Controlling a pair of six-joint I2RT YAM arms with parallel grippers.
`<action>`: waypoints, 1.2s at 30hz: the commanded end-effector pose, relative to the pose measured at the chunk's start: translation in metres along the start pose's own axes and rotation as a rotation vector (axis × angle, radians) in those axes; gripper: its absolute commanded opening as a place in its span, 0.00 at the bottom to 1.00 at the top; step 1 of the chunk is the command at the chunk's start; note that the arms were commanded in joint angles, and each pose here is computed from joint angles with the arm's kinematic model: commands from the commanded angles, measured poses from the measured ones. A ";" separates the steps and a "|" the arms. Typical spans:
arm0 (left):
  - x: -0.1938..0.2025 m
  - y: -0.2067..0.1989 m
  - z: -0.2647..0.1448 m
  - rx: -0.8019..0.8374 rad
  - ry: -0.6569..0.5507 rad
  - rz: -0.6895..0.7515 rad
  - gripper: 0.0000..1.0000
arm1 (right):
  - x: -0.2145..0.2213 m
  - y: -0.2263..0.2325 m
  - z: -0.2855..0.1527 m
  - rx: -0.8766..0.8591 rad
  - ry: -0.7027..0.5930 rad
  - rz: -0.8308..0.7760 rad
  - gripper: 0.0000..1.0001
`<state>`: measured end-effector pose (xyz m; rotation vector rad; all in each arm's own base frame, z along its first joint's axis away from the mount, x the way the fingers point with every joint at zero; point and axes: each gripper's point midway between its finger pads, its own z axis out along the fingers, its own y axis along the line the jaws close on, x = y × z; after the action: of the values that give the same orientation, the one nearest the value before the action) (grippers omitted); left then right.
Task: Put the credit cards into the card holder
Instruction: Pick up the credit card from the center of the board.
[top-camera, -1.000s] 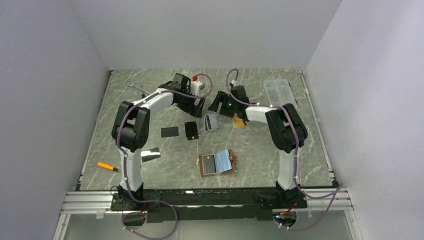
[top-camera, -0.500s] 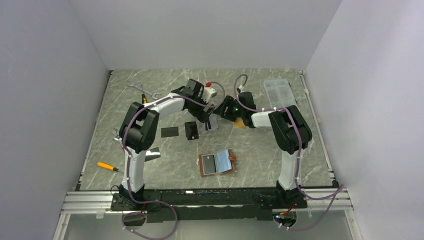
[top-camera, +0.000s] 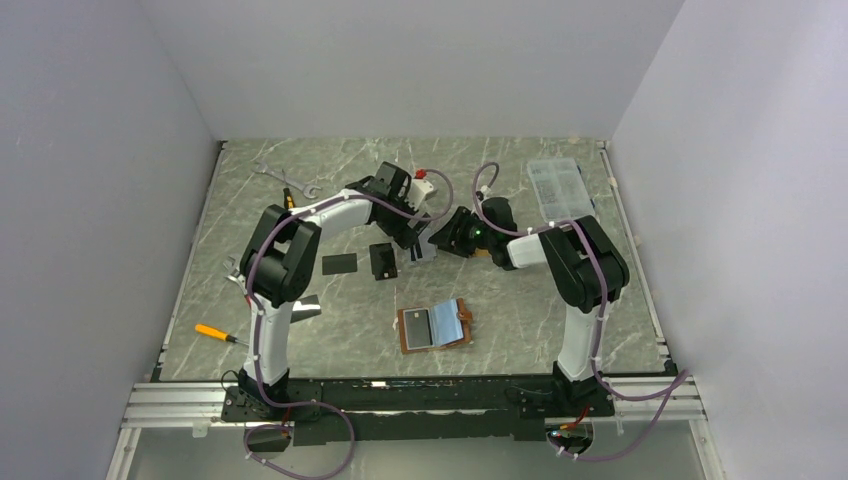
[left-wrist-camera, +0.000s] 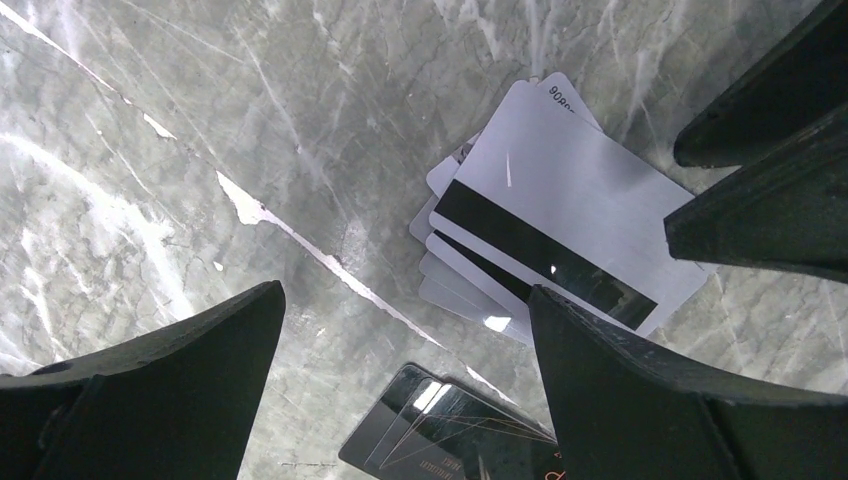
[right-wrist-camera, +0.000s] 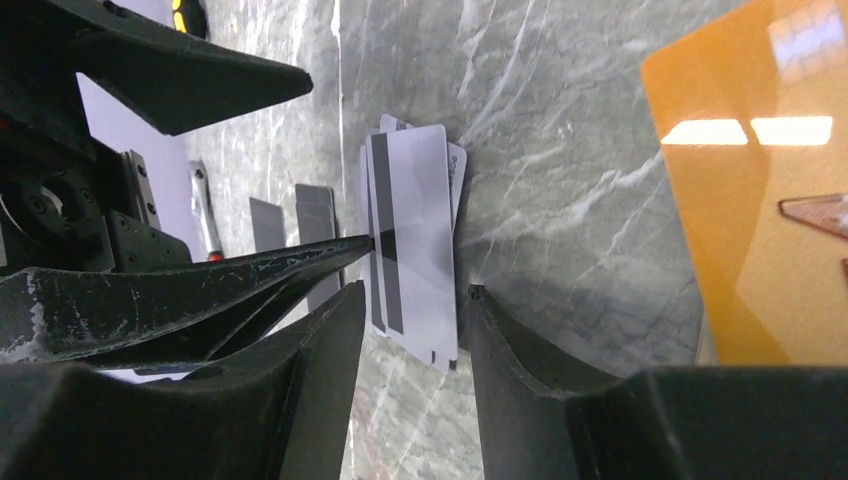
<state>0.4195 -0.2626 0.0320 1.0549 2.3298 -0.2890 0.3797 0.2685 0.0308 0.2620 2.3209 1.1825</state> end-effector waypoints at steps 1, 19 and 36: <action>-0.007 -0.003 -0.001 -0.014 -0.023 0.045 0.99 | 0.018 -0.008 -0.004 0.004 0.049 0.044 0.45; -0.005 -0.010 0.007 -0.010 -0.002 0.087 1.00 | 0.023 -0.006 -0.009 -0.092 0.037 0.144 0.37; -0.001 -0.015 0.010 -0.006 0.017 0.109 0.97 | 0.004 0.024 -0.017 -0.182 -0.004 0.115 0.23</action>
<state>0.4174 -0.2738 0.0328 1.1380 2.2706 -0.2448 0.3573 0.2677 0.0266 0.4062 2.3046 1.3891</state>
